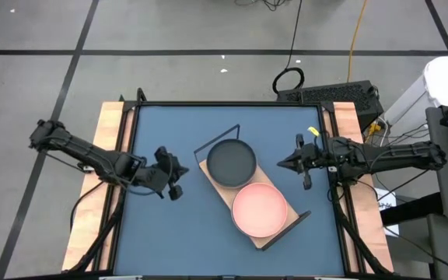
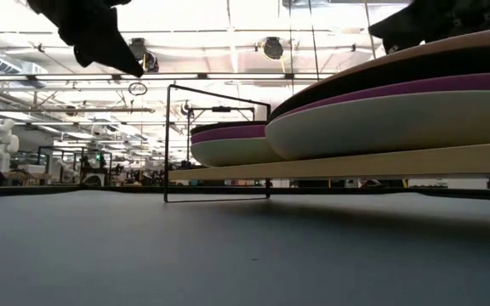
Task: Place and stack plates onto a shelf
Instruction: Return to Home Position
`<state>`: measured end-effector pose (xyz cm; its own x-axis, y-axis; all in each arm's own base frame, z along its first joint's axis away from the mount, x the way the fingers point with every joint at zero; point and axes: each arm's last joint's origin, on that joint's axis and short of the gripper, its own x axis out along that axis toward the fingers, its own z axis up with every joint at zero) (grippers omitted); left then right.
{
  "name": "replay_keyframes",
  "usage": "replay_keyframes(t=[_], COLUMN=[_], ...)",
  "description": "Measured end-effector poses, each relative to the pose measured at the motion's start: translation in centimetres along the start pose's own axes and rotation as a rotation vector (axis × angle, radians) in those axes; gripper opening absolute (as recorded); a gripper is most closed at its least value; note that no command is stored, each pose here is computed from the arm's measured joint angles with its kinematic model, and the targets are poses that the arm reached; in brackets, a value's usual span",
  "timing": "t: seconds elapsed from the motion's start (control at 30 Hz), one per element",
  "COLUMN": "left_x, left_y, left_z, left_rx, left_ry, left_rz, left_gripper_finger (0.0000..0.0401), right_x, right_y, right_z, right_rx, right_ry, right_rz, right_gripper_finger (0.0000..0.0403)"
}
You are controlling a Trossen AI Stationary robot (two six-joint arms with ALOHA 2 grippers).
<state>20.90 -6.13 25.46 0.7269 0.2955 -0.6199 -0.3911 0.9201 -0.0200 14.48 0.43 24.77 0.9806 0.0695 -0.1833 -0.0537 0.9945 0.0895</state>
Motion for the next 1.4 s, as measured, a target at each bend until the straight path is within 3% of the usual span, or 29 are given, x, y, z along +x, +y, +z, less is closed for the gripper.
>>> replay_keyframes(t=[0.23, 0.4, 0.7, 0.93, 1.13, 1.4], left_x=[0.8, 1.0, 0.6, -0.1, -0.6, 0.0], left_y=[1.5, 2.3, 0.7, -1.5, -2.5, -2.5], left_z=[0.7, 1.0, 2.3, 2.3, 2.1, 0.8], left_rx=[0.007, -0.029, 0.070, 0.159, 0.174, 0.141], left_ry=[-0.019, -0.053, -0.185, -0.347, -0.469, -0.435], left_rz=[0.095, 0.196, 0.082, -0.082, -0.145, -0.158], left_gripper_finger=[0.0004, 0.0004, 0.0004, 0.0004, 0.0004, 0.0004], right_x=[0.0, -0.1, -0.1, -0.5, -1.7, -1.4], right_y=[-0.4, -0.8, -1.1, -0.5, 0.2, 0.2], right_z=[-0.2, -0.9, -1.6, -1.3, -1.2, -6.2], right_rx=[0.060, -0.003, -0.043, -0.102, -0.084, -0.088], right_ry=[0.007, 0.049, 0.063, 0.039, 0.008, -0.002], right_rz=[-0.133, -0.263, -0.345, -0.278, -0.118, -0.064], right_gripper_finger=[0.0000, 0.0000, 0.0000, 0.0000, 0.0000, 0.0000])
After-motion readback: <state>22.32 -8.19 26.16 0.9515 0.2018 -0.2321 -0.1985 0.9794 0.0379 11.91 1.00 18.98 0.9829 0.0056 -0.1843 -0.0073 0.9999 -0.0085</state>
